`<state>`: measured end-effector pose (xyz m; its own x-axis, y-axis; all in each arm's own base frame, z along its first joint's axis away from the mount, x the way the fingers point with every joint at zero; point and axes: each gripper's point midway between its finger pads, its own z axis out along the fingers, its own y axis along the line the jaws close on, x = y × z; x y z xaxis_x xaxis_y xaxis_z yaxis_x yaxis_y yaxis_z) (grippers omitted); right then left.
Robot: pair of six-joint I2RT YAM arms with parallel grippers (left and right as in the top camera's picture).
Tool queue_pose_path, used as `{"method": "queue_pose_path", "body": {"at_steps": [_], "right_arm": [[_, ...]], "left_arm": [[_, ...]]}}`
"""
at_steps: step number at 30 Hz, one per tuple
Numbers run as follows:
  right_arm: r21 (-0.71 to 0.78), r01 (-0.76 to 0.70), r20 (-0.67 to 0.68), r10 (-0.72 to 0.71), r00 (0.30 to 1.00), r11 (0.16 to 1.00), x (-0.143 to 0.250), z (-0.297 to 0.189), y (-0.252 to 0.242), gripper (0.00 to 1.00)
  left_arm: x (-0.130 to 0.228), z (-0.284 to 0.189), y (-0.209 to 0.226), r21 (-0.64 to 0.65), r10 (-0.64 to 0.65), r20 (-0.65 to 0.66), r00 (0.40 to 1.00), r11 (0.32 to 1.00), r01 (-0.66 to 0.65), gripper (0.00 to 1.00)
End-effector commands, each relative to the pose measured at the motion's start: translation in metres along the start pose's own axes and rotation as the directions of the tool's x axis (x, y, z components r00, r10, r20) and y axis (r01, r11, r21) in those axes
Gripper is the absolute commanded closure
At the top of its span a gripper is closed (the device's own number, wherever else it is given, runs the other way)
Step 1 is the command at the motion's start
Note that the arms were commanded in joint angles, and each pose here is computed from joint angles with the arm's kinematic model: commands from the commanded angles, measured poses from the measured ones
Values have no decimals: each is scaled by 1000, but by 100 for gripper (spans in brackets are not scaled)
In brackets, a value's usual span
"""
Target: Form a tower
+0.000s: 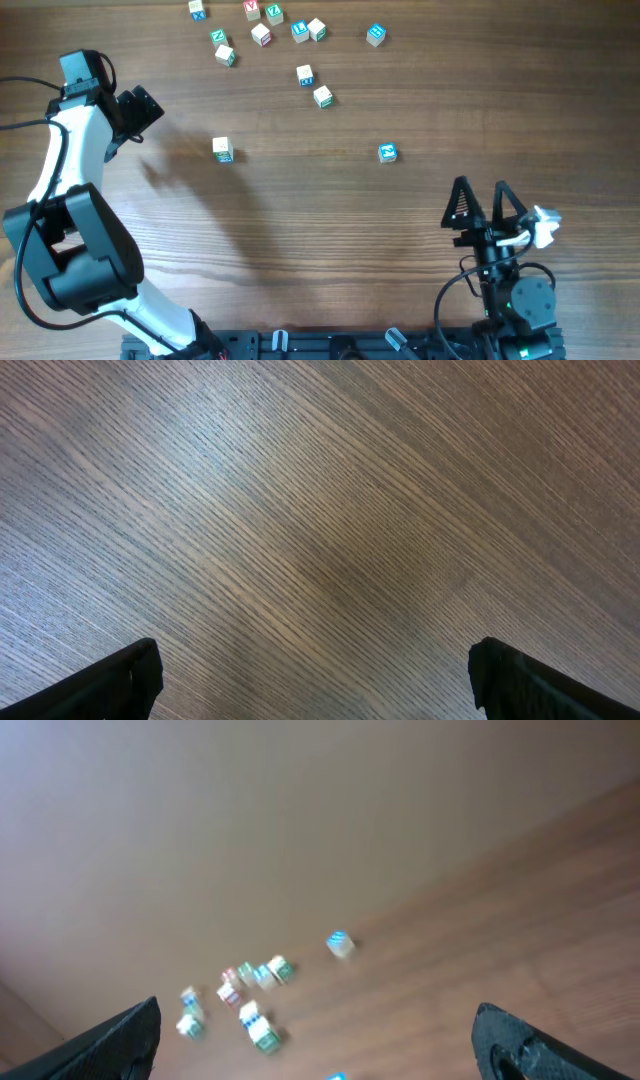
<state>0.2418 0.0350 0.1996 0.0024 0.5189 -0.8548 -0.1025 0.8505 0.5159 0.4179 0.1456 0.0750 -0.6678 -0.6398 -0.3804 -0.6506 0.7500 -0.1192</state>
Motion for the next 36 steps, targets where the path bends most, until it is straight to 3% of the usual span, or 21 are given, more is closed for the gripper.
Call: {"method": "queue_pose_path", "body": {"at_steps": [1,6,9,12,16,20,24,29,36], "right_arm": [[-33,101,9,-101,995,994,-42,-2,29,0],[-17,243,-127,-243,962,970,-76,22,60,0],[-66,261,-303,-269,914,963,-86,54,92,0],[-103,246,-462,-266,846,964,-85,80,115,0],[-128,296,-643,-306,702,947,-70,103,121,0],[-97,328,-819,-263,510,940,-24,126,101,0],[-76,343,-879,-226,421,936,21,147,78,1],[-36,356,-945,-147,291,934,81,159,47,40],[-4,344,-998,-27,62,939,166,147,7,28]], "left_arm": [[-11,-13,-2,17,-19,38,999,1000,18,0],[-11,-13,-2,17,-19,38,999,1000,18,0],[-11,-13,-2,17,-19,38,999,1000,18,0],[-11,-13,-2,17,-19,38,999,1000,18,0],[-11,-13,-2,17,-19,38,999,1000,18,0],[-11,-13,-2,17,-19,38,999,1000,18,0],[-11,-13,-2,17,-19,38,999,1000,18,0],[-11,-13,-2,17,-19,38,999,1000,18,0],[-11,-13,-2,17,-19,38,999,1000,18,0]]}}
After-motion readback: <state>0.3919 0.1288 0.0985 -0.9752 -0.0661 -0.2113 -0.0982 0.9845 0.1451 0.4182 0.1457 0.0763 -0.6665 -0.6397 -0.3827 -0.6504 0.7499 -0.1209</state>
